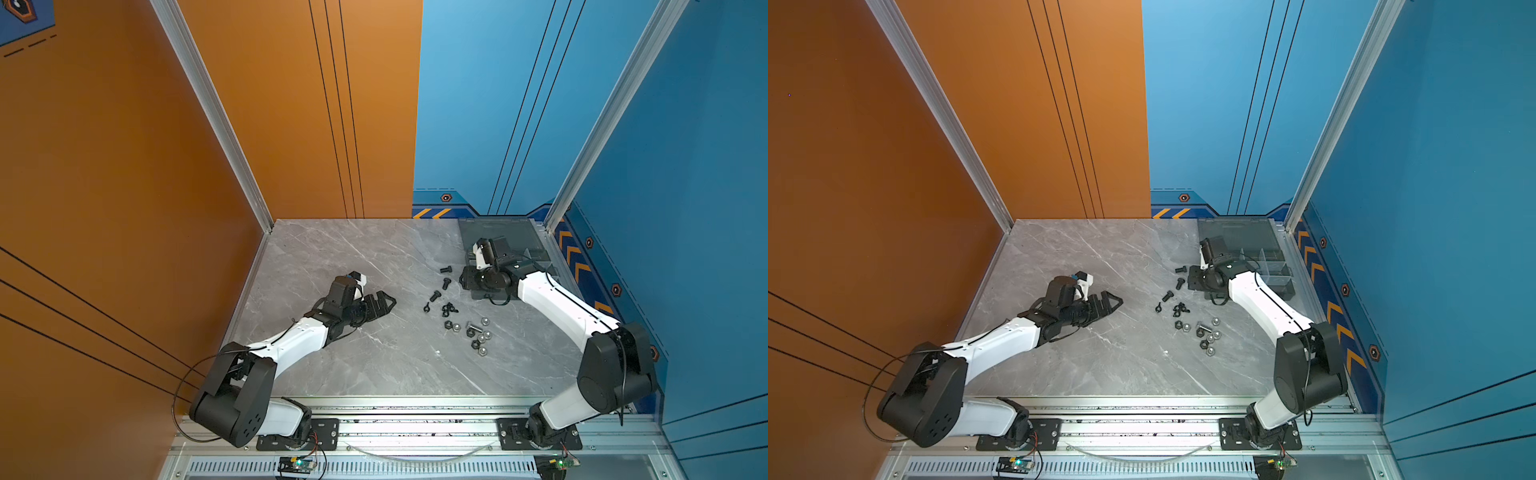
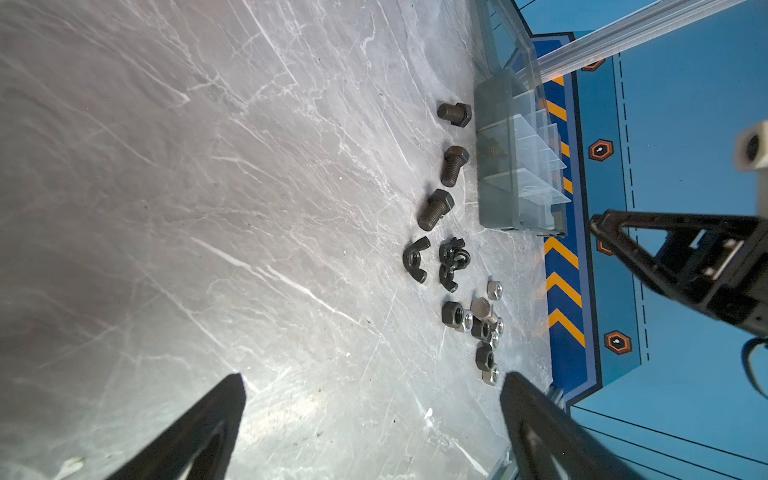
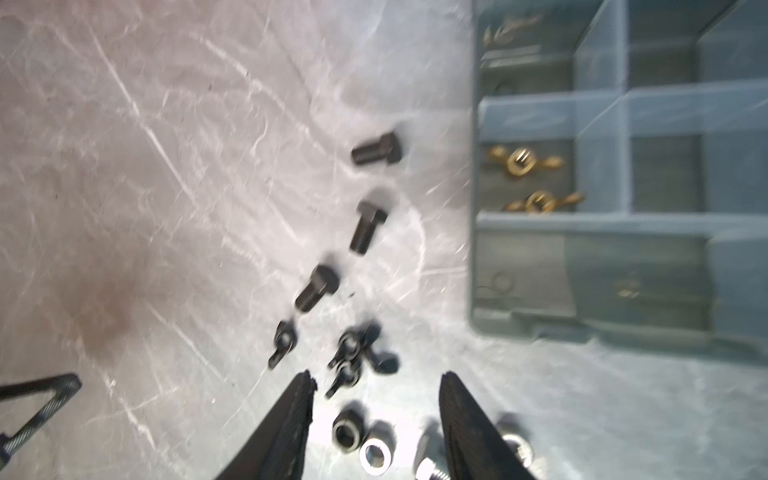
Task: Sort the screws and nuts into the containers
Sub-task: 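Move the right gripper back down to a black wing nut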
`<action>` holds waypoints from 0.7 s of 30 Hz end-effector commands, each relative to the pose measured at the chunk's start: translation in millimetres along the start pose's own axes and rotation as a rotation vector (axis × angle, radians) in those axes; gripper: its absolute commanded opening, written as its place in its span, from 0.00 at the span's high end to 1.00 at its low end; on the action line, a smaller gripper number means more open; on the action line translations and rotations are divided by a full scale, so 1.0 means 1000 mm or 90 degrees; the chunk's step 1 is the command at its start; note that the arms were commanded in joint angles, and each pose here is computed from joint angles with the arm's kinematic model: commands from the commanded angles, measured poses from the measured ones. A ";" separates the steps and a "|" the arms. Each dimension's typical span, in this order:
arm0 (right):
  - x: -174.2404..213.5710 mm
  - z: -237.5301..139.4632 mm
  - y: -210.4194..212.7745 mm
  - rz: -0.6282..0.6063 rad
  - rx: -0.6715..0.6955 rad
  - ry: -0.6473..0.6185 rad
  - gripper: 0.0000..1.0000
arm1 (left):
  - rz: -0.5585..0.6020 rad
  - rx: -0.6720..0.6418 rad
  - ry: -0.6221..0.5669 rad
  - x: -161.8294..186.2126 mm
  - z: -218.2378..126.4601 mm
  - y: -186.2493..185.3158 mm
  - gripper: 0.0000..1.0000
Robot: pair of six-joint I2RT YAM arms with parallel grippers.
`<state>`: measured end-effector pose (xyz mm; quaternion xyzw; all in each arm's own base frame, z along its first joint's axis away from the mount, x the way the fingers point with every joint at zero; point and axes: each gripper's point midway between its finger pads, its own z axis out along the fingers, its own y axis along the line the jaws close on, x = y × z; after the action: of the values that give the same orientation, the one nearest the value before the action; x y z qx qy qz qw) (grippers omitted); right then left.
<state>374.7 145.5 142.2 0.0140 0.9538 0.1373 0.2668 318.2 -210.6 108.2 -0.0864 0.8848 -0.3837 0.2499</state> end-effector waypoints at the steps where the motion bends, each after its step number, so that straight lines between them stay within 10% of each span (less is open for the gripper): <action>1: 0.024 -0.003 0.011 0.018 -0.009 0.015 0.47 | 0.001 0.022 0.012 0.003 0.001 -0.009 0.02; 21: 0.064 0.035 0.077 0.087 -0.021 0.002 0.47 | -0.006 0.016 -0.002 0.007 -0.017 0.004 0.02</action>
<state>316.1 226.9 92.9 0.0326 0.9582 0.1693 0.2284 310.6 -203.0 113.9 -0.0910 0.8792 -0.3905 0.2575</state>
